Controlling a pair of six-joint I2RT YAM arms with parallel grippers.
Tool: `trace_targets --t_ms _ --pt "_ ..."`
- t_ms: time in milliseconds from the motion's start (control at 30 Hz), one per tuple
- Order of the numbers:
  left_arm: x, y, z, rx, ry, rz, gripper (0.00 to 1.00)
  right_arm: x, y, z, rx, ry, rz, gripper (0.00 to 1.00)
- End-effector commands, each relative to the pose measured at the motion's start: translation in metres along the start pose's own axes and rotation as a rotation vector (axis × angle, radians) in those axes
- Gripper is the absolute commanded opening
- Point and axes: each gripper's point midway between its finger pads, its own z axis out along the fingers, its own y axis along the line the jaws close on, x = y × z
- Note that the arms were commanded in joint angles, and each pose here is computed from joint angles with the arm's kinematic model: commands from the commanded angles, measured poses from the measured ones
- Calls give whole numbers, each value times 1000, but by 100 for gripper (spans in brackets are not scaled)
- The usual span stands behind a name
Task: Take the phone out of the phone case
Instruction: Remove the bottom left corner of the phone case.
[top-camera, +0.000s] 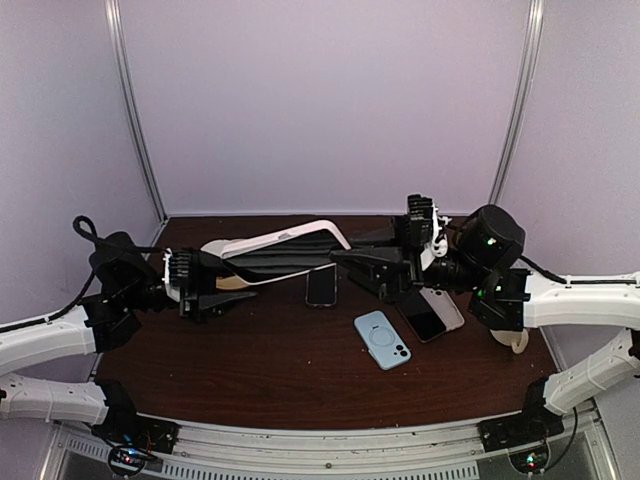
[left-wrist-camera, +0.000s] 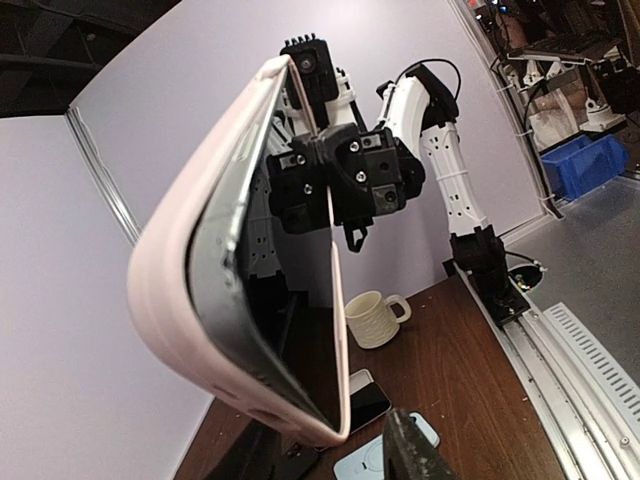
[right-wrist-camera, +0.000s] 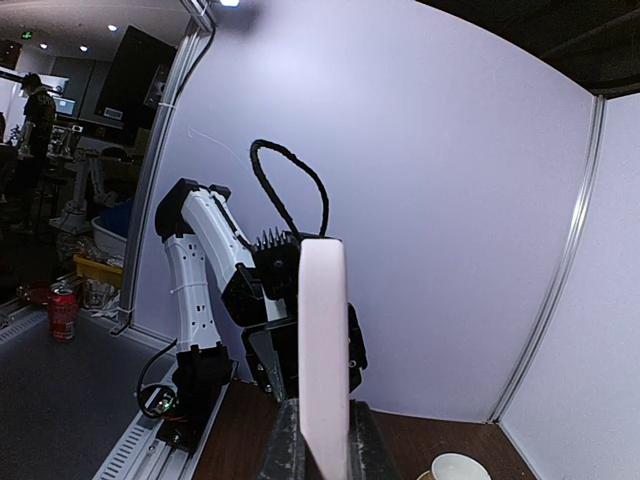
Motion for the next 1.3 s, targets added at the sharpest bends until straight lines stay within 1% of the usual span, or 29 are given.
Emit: trace_targets --t_ms 0,500,633,700,767,933,1267 --pt "-5 -4 0 33 -31 15 35 -38 2 2 -20 -110 -42 0" --pt "-7 -13 -1 81 -43 19 33 -28 5 2 -36 -96 -22 0" --pt "-5 -14 -1 90 -38 25 28 -28 6 3 -43 -88 -21 0" --pt "-5 -17 -2 105 -38 35 24 -27 4 4 -38 -82 -9 0" --pt "-4 -20 -2 119 -33 50 22 -23 3 6 -35 -59 12 0" --pt "-2 -26 -4 145 -23 75 21 -13 -2 10 -25 5 77 0" --pt "-6 -37 -11 181 -38 131 20 0 -22 12 27 98 293 0"
